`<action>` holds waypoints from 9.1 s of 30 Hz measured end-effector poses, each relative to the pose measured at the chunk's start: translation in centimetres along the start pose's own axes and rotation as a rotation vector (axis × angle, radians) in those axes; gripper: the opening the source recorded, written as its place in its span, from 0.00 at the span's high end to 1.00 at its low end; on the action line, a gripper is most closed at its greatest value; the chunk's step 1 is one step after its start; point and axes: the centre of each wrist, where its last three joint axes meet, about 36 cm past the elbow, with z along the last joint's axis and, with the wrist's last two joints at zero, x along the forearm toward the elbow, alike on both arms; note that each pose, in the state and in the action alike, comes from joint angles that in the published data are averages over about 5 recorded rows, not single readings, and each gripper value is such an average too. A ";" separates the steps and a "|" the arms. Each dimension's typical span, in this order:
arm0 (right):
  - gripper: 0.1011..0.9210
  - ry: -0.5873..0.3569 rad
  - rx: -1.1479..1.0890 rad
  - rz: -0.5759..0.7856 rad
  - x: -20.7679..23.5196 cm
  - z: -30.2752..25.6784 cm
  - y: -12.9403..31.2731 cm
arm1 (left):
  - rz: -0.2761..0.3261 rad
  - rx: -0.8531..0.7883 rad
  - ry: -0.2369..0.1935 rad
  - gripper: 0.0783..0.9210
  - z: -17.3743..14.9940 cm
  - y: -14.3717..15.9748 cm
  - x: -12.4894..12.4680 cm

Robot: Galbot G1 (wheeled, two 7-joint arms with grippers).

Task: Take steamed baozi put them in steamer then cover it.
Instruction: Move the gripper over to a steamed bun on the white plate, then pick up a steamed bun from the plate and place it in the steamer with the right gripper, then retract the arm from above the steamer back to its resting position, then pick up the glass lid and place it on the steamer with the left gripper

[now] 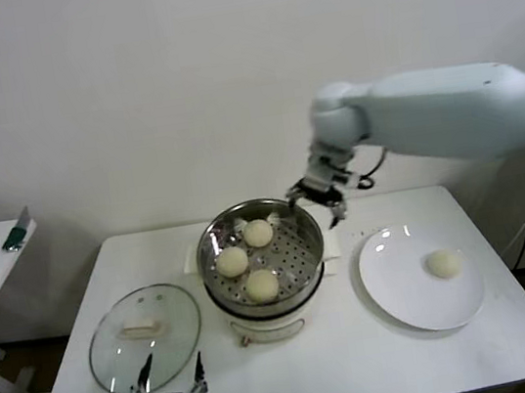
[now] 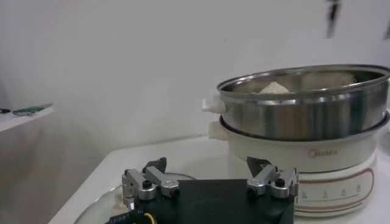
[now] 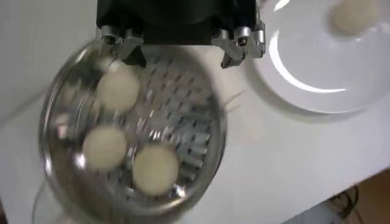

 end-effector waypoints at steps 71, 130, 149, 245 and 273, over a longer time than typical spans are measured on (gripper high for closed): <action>0.34 -0.015 -0.702 0.093 1.2 9.2 7.6 | 0.005 0.002 -0.008 0.12 -0.5 0.3 -0.4; 0.12 -0.156 -0.656 0.125 -3.8 -4.9 -3.1 | -0.022 -0.003 -0.030 0.12 -1.0 1.5 -0.5; 0.12 -0.482 -1.187 0.872 -6.1 5.2 14.9 | -0.055 -0.042 -0.058 0.12 -1.3 2.6 -1.9; 0.12 -0.553 -1.852 1.573 -30.7 -18.6 47.2 | -0.206 -1.433 -0.045 0.93 11.0 13.6 -16.3; 0.12 -0.449 -1.842 1.567 -31.7 -18.6 46.3 | -0.365 -1.297 -0.079 0.93 -12.1 7.4 -16.1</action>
